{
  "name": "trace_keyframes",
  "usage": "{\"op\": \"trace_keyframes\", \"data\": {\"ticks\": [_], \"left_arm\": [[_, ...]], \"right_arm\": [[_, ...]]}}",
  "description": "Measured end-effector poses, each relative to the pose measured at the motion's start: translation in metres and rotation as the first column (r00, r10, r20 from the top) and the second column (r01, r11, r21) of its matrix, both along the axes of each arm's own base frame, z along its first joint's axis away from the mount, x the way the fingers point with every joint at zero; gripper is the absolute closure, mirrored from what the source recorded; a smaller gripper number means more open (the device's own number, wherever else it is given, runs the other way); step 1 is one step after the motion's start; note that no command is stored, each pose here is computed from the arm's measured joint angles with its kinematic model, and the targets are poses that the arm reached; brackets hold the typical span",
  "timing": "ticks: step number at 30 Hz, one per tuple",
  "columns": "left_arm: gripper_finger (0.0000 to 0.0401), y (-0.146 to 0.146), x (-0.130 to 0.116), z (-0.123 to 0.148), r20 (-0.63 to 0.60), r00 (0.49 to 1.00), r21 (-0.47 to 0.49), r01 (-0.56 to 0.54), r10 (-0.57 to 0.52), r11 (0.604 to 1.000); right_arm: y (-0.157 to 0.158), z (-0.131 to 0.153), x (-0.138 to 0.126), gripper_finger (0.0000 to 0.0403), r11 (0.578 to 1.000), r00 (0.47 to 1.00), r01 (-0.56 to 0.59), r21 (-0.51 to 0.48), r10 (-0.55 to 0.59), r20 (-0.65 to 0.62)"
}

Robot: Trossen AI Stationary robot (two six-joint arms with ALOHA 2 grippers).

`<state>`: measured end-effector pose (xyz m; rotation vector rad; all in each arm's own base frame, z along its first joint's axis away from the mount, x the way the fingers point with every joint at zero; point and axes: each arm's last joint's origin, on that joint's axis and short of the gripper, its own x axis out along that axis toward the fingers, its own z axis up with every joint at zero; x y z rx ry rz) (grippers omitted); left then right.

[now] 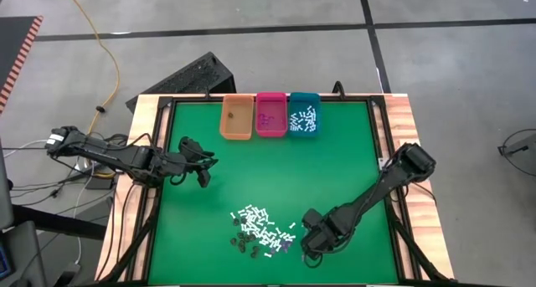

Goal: Sort Halloween decoration
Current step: Put the violet witch hat toy into the red bin

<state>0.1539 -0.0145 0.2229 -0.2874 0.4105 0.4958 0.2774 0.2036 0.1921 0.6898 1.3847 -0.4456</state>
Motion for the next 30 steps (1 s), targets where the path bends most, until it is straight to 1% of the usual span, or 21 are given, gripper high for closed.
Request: {"op": "trace_keyframes", "data": {"ticks": [4,9,14,20,23,29,30], "left_arm": [[0.0268,0.0,0.0,-0.001,-0.005,1.0,0.0,0.0,0.0,1.0],[0.0263,0.0,0.0,-0.001,-0.007,1.0,0.0,0.0,0.0,1.0],[0.0263,0.0,0.0,-0.001,-0.006,1.0,-0.005,-0.003,0.003,1.0],[0.0263,0.0,-0.001,-0.001,-0.011,1.0,-0.004,-0.003,0.003,1.0],[0.0263,0.0,-0.001,-0.001,-0.012,1.0,-0.003,-0.003,0.003,1.0],[0.0263,0.0,-0.001,-0.001,-0.014,1.0,-0.003,-0.004,0.004,1.0],[0.0263,0.0,-0.001,-0.002,-0.015,1.0,-0.002,-0.004,0.004,1.0]], "right_arm": [[0.002,-0.007,0.002,0.0245,1.0,1.0,-0.004,0.008,0.004,-0.02],[-0.001,-0.011,0.006,0.0245,1.0,1.0,-0.004,-0.007,0.004,-0.021],[0.001,-0.02,0.01,0.0245,0.998,0.998,-0.057,-0.021,0.057,-0.02],[0.0,-0.028,0.012,0.0252,0.996,0.996,-0.083,-0.02,0.082,-0.045],[-0.001,-0.03,0.014,0.028,0.996,0.995,-0.08,-0.023,0.079,-0.056],[-0.005,-0.032,0.016,0.0375,0.996,0.995,-0.081,-0.031,0.079,-0.067],[-0.006,-0.032,0.016,0.0385,0.996,0.995,-0.082,-0.031,0.08,-0.066]]}}
